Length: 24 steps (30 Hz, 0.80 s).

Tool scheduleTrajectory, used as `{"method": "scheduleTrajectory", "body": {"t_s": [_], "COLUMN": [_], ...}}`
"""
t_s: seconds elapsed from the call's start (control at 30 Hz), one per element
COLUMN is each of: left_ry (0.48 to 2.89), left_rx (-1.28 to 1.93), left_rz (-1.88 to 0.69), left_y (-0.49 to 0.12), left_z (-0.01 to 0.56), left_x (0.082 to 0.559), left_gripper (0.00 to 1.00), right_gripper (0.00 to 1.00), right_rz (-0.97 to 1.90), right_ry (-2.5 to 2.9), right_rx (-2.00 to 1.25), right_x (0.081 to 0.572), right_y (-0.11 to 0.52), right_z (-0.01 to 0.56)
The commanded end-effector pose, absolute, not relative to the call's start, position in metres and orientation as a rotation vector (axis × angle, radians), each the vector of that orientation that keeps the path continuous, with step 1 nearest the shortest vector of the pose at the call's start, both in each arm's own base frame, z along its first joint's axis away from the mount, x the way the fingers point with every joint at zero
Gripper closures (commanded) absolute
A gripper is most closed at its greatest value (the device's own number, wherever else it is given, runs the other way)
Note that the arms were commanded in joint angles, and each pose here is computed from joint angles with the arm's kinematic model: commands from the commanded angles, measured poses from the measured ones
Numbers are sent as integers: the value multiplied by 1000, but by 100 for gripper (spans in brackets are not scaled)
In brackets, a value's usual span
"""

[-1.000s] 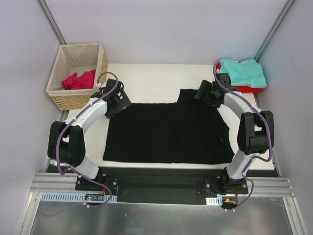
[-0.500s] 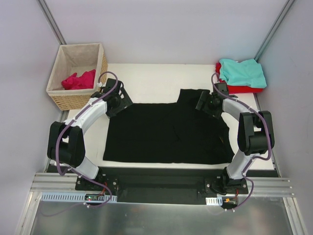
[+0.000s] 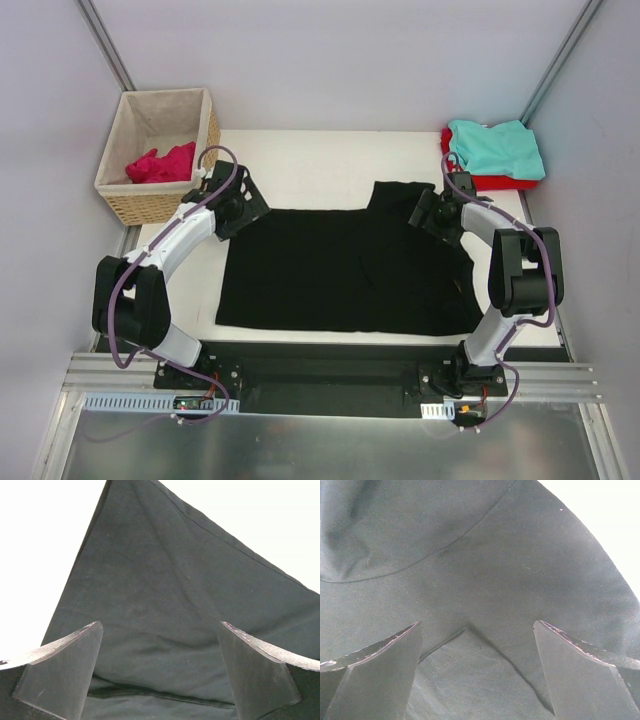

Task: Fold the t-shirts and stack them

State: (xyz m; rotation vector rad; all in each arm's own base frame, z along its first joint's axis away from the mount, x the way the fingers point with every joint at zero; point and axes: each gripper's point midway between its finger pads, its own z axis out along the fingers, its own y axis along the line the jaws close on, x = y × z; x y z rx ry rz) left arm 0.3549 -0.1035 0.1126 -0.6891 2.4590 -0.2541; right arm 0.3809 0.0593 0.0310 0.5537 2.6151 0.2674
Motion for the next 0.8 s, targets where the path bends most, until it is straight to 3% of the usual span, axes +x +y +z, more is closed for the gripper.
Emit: {"method": "scheduleTrajectory", "body": {"t_s": [0.0,0.47,0.77], "left_ry": [2419,2420,2443], "left_rx": [-698,-709,-586], "left_rz": [-233,-223,-409], "left_y": [-92,-87,-111], "left_z": [121,119,117], "left_x": [356,358,392], "left_gripper": [1,1,1], "right_gripper": [4,4,4], "right_rz": [162,49,206], "right_ry": [2631,2625,2436], "right_rx": [571,536,391], "right_x": [372,369,385], "right_y": [42,25,58], "right_z": [25,35,124]}}
